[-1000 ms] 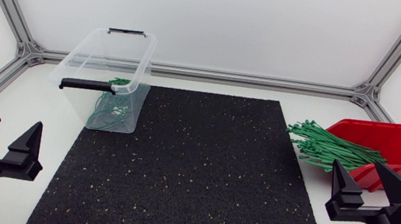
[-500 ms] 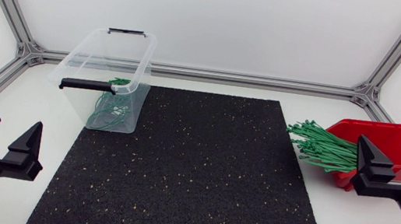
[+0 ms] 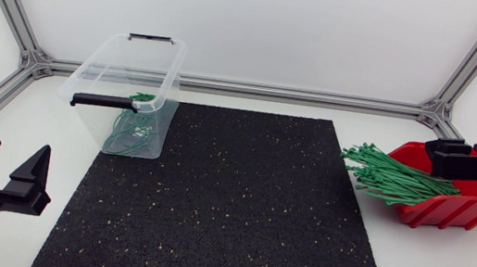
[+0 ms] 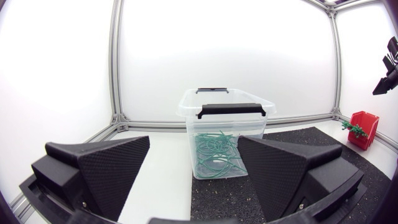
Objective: Take a green cable tie from the red box, thread the tail through the head to close it, then place it in the transparent bin on the left.
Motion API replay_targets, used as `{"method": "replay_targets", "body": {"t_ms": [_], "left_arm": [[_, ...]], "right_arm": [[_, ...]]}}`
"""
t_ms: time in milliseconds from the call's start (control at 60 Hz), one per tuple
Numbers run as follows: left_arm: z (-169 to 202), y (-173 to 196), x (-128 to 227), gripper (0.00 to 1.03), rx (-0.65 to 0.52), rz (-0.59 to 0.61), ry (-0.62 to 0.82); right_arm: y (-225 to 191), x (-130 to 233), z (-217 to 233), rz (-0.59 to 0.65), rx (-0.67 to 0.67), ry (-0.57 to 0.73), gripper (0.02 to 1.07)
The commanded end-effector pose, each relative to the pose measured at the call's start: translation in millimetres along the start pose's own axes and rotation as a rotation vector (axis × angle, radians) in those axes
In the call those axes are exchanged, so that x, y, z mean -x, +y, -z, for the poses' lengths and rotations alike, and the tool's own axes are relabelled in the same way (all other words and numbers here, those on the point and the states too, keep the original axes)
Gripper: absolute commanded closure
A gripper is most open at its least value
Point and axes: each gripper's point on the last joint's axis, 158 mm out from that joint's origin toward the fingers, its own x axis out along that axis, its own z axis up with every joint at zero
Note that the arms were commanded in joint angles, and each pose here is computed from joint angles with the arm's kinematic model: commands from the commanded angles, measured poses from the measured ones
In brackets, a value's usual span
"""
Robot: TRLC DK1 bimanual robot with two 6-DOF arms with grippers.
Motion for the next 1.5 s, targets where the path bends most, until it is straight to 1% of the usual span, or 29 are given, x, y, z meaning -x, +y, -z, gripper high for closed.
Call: {"method": "replay_targets", "body": {"t_ms": [0, 50, 100, 150, 183, 233, 317, 417, 467, 517, 550, 683, 733, 817, 933, 1000, 1033, 1050, 1183, 1333, 1383, 1417, 1450, 1483], "left_arm": [[23.3, -2.2, -1.7, 0.04, 0.002, 0.008, 0.053], [23.3, -2.2, -1.7, 0.04, 0.002, 0.008, 0.053], [23.3, -2.2, -1.7, 0.04, 0.002, 0.008, 0.053], [23.3, -2.3, -1.7, 0.04, 0.002, 0.008, 0.053], [23.3, -2.6, -1.7, 0.04, 0.002, 0.010, 0.053], [22.9, -3.3, -1.7, 0.04, 0.001, 0.013, 0.051], [23.3, -4.1, -1.7, 0.04, 0.001, 0.016, 0.053], [23.3, -3.7, -1.7, 0.04, 0.001, 0.014, 0.053], [23.3, -3.3, -1.7, 0.04, 0.001, 0.013, 0.053], [23.3, -3.3, -1.7, 0.04, 0.001, 0.013, 0.053], [22.5, -3.3, -1.6, 0.04, 0.001, 0.013, 0.051], [22.5, -3.3, -1.6, 0.04, 0.001, 0.013, 0.051], [22.9, -3.3, -1.6, 0.04, 0.001, 0.013, 0.053], [22.9, -3.7, -1.6, 0.04, 0.001, 0.014, 0.053], [22.9, -3.7, -1.6, 0.04, 0.001, 0.014, 0.053], [22.9, -4.1, -1.6, 0.04, 0.001, 0.016, 0.053], [22.9, -4.1, -1.6, 0.04, 0.003, 0.016, 0.053], [22.5, -4.9, -1.6, 0.04, 0.001, 0.019, 0.051], [24.0, -6.9, -1.7, 0.04, 0.003, 0.026, 0.056], [24.0, -7.7, -1.6, 0.04, 0.005, 0.029, 0.056], [23.2, -7.3, -1.6, 0.04, 0.005, 0.028, 0.054], [23.2, -7.6, -1.6, 0.04, 0.005, 0.029, 0.054], [23.2, -7.6, -1.6, 0.04, 0.005, 0.029, 0.054], [23.6, -8.0, -1.6, 0.04, 0.005, 0.031, 0.056]], "right_arm": [[-2.2, -3.9, -6.2, -0.014, 0.093, 0.035, 0.06], [-1.8, -5.7, -6.5, -0.025, 0.142, 0.062, 0.07], [-2.9, -7.6, -7.3, -0.027, 0.157, 0.077, 0.07], [-3.4, -12.0, -5.0, -0.040, 0.178, 0.115, 0.07], [-2.8, -18.2, 1.2, -0.057, 0.224, 0.159, 0.07], [-13.6, -23.5, 3.3, -0.046, 0.257, 0.184, 0.07], [-12.8, -30.3, 5.7, -0.104, 0.277, 0.234, 0.07], [-16.6, -35.9, 9.1, -0.140, 0.288, 0.304, 0.07], [-7.9, -34.3, 18.7, -0.210, 0.367, 0.327, 0.08], [-3.2, -34.5, 21.4, -0.244, 0.426, 0.318, 0.12], [-2.9, -35.3, 20.6, -0.246, 0.438, 0.314, 0.13], [2.6, -39.6, 19.9, -0.324, 0.485, 0.321, 0.13], [9.2, -37.1, 23.6, -0.373, 0.532, 0.321, 0.13], [16.2, -33.7, 30.4, -0.421, 0.581, 0.322, 0.13], [25.3, -31.2, 48.4, -0.474, 0.687, 0.327, 0.13], [30.4, -26.6, 62.7, -0.507, 0.788, 0.316, 0.14], [31.7, -26.9, 66.4, -0.510, 0.814, 0.307, 0.18], [33.4, -27.4, 68.9, -0.513, 0.829, 0.303, 0.22], [43.2, -26.2, 83.6, -0.563, 0.893, 0.306, 0.37], [55.3, -26.6, 98.7, -0.592, 1.006, 0.276, 0.39], [59.0, -29.3, 99.8, -0.570, 1.070, 0.235, 0.49], [60.6, -32.2, 97.8, -0.548, 1.098, 0.203, 0.54], [59.9, -35.9, 98.2, -0.526, 1.119, 0.192, 0.55], [63.1, -37.7, 102.6, -0.539, 1.130, 0.203, 0.55]]}}
